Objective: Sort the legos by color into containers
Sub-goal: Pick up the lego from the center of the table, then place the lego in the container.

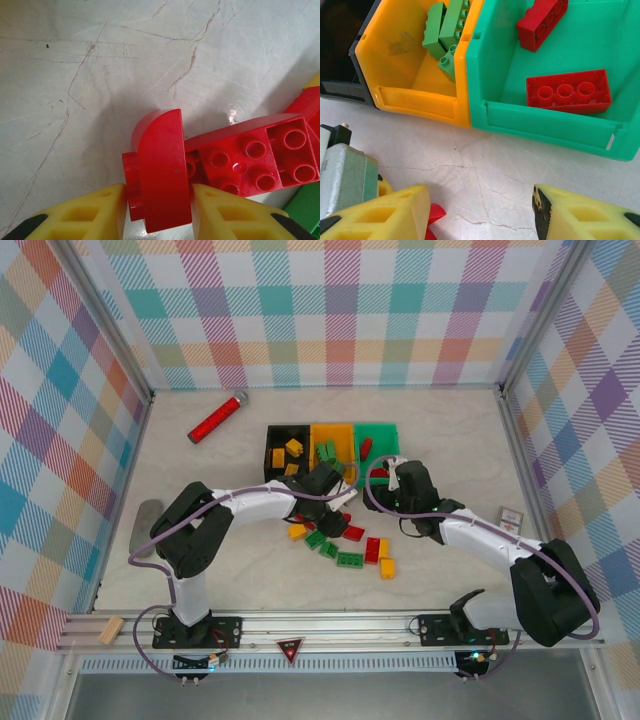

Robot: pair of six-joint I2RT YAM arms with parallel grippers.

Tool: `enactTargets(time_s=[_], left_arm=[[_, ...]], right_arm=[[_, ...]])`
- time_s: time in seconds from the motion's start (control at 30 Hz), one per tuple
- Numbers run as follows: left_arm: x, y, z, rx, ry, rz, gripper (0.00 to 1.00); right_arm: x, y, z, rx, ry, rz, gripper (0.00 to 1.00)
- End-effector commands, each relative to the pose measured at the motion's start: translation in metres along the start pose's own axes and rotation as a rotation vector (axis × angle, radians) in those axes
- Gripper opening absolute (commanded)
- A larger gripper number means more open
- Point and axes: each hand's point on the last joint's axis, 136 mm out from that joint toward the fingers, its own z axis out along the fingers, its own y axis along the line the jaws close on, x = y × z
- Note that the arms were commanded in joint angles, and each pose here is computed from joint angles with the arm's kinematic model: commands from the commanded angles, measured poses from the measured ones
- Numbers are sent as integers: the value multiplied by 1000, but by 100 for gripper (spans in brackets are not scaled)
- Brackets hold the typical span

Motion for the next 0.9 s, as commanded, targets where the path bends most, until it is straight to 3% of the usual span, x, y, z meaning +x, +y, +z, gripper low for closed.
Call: enactTargets(time_s=[0.0, 0.1, 0.47, 0.6, 0.87], left_arm=[[-11, -8, -14, 2, -27, 29, 36], [-17, -6, -19, -12, -58, 23, 29], [-43, -1, -40, -63, -175, -39, 20], [-73, 1, -52, -69, -280, -108, 19], [-134, 15, -65, -140, -371, -201, 18]], right_arm=[[-6, -2, -3, 5, -33, 5, 57], [-7, -1, -3, 1, -34, 7, 57], [-8, -11, -12, 43, -67, 32, 57], [-9, -25, -20, 87, -97, 72, 57], [-2, -58, -19, 123, -70, 240, 55]])
